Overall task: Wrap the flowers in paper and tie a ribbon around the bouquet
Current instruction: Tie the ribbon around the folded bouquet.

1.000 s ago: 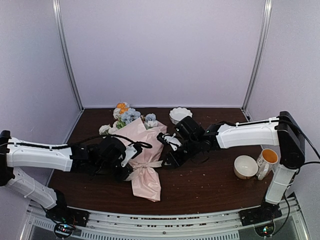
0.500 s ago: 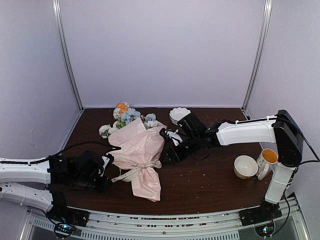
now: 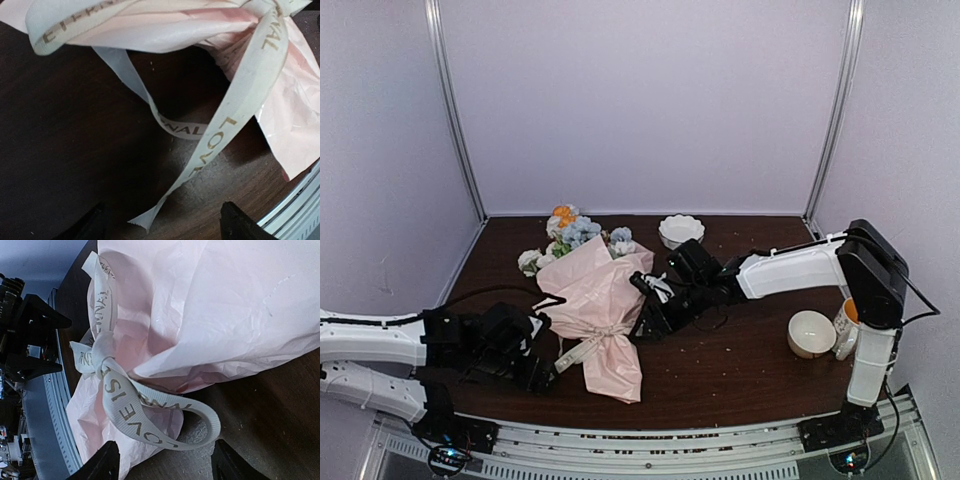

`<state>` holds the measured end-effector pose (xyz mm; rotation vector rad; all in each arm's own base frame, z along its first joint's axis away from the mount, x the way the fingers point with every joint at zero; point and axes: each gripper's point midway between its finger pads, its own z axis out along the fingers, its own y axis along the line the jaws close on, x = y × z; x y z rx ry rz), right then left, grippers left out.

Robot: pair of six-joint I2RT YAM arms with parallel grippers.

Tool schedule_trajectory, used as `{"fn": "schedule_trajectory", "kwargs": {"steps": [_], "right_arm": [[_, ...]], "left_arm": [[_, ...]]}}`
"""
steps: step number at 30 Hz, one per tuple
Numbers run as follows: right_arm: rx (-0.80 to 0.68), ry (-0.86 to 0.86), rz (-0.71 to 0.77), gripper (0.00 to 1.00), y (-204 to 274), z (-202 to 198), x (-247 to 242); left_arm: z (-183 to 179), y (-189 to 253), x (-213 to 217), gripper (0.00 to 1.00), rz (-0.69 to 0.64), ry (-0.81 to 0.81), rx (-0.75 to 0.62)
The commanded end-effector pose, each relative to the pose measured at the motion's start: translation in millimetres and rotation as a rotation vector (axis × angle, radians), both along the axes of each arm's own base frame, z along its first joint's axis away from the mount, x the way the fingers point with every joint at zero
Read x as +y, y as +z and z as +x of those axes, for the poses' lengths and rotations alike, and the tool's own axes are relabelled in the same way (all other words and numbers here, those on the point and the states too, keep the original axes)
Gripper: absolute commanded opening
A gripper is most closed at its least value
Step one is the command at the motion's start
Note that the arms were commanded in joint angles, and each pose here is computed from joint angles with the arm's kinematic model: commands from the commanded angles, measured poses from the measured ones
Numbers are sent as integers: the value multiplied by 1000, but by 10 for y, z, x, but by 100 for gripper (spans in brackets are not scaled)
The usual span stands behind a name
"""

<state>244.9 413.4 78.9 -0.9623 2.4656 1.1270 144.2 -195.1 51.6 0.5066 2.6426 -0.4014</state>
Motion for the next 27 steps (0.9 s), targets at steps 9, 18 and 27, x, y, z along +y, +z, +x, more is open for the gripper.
{"fn": "schedule_trajectory", "kwargs": {"steps": [9, 18, 27], "right_arm": [[-1, 4, 58, 58, 9, 140, 206], [-17, 1, 53, 24, 21, 163, 200], [-27, 0, 33, 12, 22, 160, 160]], "left_arm": [[824, 614, 389, 86, -167, 198, -309], [1142, 664, 216, 86, -175, 119, -354], [1315, 337, 206, 65, -87, 105, -279]]}}
